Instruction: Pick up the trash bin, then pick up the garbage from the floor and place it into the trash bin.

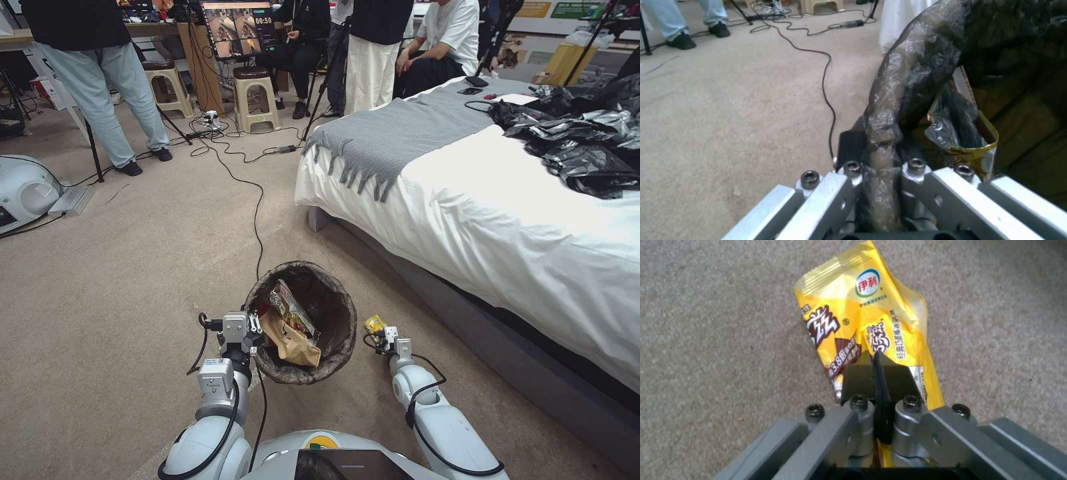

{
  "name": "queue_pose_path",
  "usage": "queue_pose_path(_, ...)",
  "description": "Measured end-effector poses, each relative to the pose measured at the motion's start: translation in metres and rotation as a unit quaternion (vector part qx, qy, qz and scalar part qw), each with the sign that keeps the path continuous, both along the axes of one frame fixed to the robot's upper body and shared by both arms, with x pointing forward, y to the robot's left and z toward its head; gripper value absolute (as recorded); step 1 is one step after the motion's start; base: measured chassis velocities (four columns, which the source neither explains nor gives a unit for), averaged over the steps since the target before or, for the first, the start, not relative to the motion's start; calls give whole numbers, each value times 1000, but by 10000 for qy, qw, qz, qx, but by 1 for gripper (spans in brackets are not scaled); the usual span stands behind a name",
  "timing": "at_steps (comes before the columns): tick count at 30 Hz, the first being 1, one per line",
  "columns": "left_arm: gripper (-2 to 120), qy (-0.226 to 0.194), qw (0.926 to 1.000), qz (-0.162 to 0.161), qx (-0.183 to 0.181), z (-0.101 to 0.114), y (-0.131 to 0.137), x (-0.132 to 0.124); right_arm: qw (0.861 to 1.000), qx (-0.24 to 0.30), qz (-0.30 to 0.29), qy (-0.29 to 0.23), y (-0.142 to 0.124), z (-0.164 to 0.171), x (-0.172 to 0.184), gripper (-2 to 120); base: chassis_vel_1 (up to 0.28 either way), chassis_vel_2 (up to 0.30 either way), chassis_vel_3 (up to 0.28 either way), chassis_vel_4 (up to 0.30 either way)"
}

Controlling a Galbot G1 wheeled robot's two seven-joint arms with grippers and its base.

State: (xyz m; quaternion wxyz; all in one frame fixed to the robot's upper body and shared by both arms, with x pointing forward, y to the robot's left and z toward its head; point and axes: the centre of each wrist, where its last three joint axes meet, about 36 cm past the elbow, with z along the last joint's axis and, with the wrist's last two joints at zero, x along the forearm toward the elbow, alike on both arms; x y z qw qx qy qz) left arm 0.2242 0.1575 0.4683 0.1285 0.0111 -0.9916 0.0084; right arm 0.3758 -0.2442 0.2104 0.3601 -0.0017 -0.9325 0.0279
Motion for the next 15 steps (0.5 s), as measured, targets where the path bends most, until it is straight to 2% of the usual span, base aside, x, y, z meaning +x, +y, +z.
queue_pose_path(7,2,0,10000,0,0,0,0,0,9997,-50,46,-246,1,5,1,0,0,0,0,0)
queue_pose_path(10,2,0,10000,0,0,0,0,0,9973,5,133,-727,5,20,-3,0,0,0,0,0)
queue_pose_path(15,2,0,10000,0,0,0,0,0,9944,64,175,-1037,7,33,-4,0,0,0,0,0)
